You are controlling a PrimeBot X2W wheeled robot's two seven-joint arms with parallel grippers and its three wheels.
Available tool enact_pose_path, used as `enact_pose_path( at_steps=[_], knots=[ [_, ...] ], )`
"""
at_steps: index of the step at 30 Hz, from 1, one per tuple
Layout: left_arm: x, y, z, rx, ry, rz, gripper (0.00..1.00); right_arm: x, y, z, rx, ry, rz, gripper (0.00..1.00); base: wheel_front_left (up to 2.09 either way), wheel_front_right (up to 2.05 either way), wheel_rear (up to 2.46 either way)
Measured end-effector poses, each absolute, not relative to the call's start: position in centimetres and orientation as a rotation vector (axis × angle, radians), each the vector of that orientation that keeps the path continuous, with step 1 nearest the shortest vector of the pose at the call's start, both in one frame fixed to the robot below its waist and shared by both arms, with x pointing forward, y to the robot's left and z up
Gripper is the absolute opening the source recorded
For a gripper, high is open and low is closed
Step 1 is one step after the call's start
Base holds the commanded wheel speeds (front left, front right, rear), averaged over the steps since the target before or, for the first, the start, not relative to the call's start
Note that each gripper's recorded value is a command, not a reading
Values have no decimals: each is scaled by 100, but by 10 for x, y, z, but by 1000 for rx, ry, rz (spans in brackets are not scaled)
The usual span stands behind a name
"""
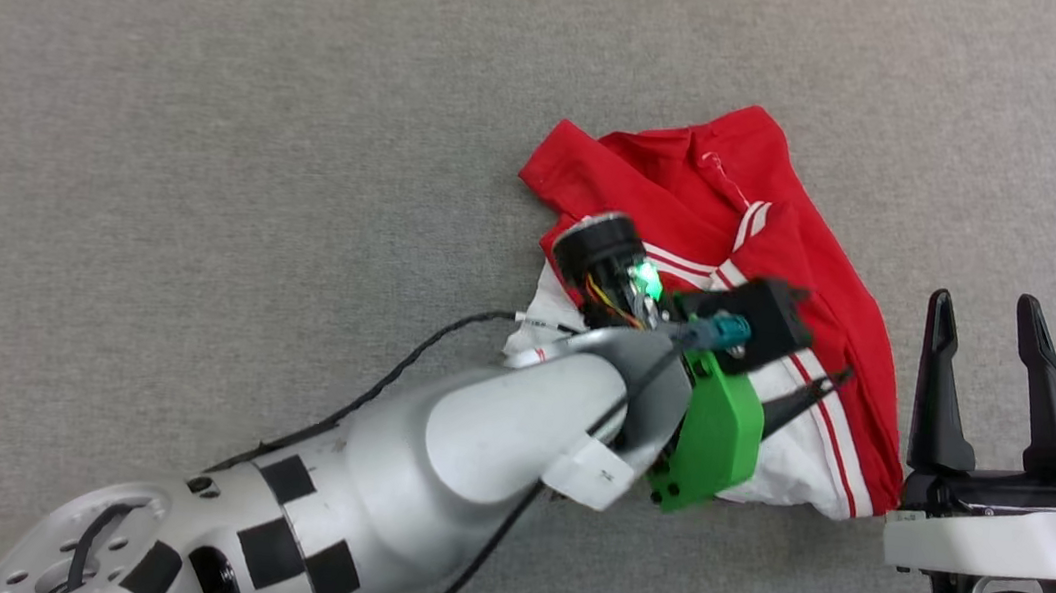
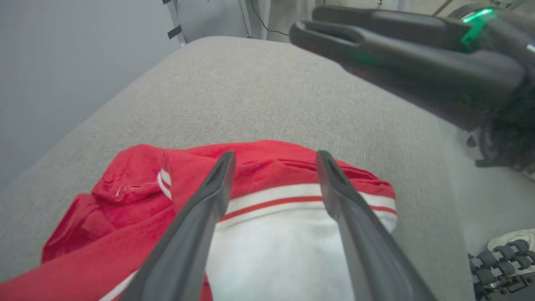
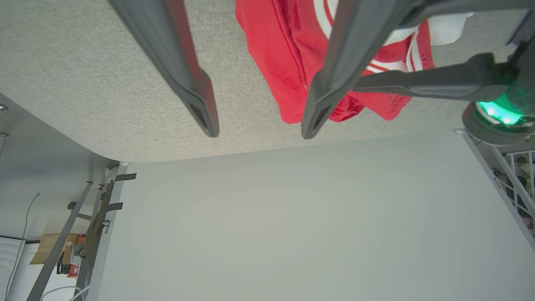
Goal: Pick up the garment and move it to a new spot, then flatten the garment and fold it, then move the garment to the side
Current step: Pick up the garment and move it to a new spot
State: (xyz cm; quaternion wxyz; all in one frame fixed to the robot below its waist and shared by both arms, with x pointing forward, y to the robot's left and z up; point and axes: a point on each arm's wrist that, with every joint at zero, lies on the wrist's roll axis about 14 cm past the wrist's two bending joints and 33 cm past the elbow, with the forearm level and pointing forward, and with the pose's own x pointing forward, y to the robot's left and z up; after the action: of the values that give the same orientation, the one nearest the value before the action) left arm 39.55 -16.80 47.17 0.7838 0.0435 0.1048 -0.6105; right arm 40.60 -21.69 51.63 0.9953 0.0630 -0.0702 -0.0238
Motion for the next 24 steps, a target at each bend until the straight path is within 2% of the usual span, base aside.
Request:
enact_pose_path(
  at_steps=[3, 11, 16, 24],
  knots=[
    [411, -163, 509, 1, 78, -1241, 100, 404, -213, 522, 132, -156, -37, 100, 0, 0, 0],
    [451, -121, 563, -13, -98, -957, 100, 398, -196, 529, 154, -174, 14, 100, 0, 0, 0],
    [469, -63, 586, -20, -187, -743, 100, 399, -183, 534, 166, -186, 53, 100, 0, 0, 0],
    [459, 42, 578, -3, -219, -433, 100, 398, -164, 542, 177, -206, 108, 100, 0, 0, 0]
  ],
)
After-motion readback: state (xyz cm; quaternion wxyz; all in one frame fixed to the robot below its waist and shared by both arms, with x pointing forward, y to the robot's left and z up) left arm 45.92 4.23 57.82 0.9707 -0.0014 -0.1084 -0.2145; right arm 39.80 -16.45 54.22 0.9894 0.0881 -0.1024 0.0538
